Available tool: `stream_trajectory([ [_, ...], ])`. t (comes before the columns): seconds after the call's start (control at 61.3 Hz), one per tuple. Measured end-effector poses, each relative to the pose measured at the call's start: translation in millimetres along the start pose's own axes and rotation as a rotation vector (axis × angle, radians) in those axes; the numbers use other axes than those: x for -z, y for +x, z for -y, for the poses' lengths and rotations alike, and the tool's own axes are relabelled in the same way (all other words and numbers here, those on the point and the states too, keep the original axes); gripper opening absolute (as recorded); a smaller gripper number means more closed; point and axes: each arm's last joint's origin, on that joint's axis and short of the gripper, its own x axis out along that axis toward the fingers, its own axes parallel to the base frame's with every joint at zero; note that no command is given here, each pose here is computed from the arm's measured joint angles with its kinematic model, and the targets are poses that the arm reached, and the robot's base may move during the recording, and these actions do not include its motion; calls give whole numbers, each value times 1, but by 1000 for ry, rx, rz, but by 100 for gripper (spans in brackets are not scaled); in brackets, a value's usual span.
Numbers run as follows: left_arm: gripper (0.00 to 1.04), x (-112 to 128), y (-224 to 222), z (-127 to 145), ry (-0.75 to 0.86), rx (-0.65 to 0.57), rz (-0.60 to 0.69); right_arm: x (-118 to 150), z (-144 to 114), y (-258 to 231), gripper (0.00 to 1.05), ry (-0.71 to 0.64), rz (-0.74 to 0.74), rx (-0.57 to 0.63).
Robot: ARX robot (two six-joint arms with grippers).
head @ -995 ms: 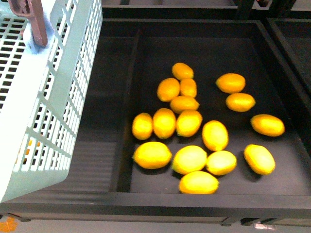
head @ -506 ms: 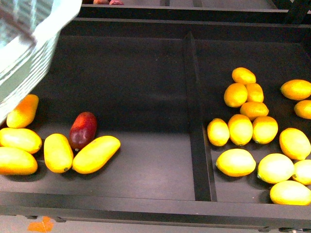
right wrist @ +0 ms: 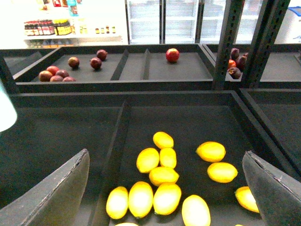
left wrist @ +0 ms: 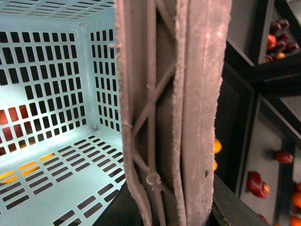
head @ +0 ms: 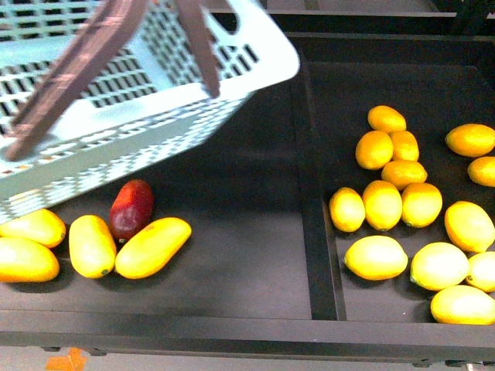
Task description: Pick lemon and mango into basket
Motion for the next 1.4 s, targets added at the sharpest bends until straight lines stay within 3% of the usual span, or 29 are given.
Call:
stream_trajectory([
  [0.196,17,26,18,27,50,64,-53,0,0,0,96,0,0,0],
  [0.555,17,65,21,71,43,311,-132,0,0,0,96,0,0,0],
  [1.028,17,64,22,70,30,300,-120,0,0,0,96,0,0,0],
  [1.093,17,64,22,70,31,303,-125,2,1,1,96,86,-181,-30],
  [1.142,17,64,22,70,30,303,-125,4,7,8,96,194,-400,5],
  [1.174,17,65,22,70,32,304,-126,7,13,14,96,234,-455,42],
  [1.289,17,65,22,70,30,305,-131,10,45,49,96,330,-504,151],
  [1.403,17,65,22,70,31,298,-119,16,84,89,96,253,-515,264],
])
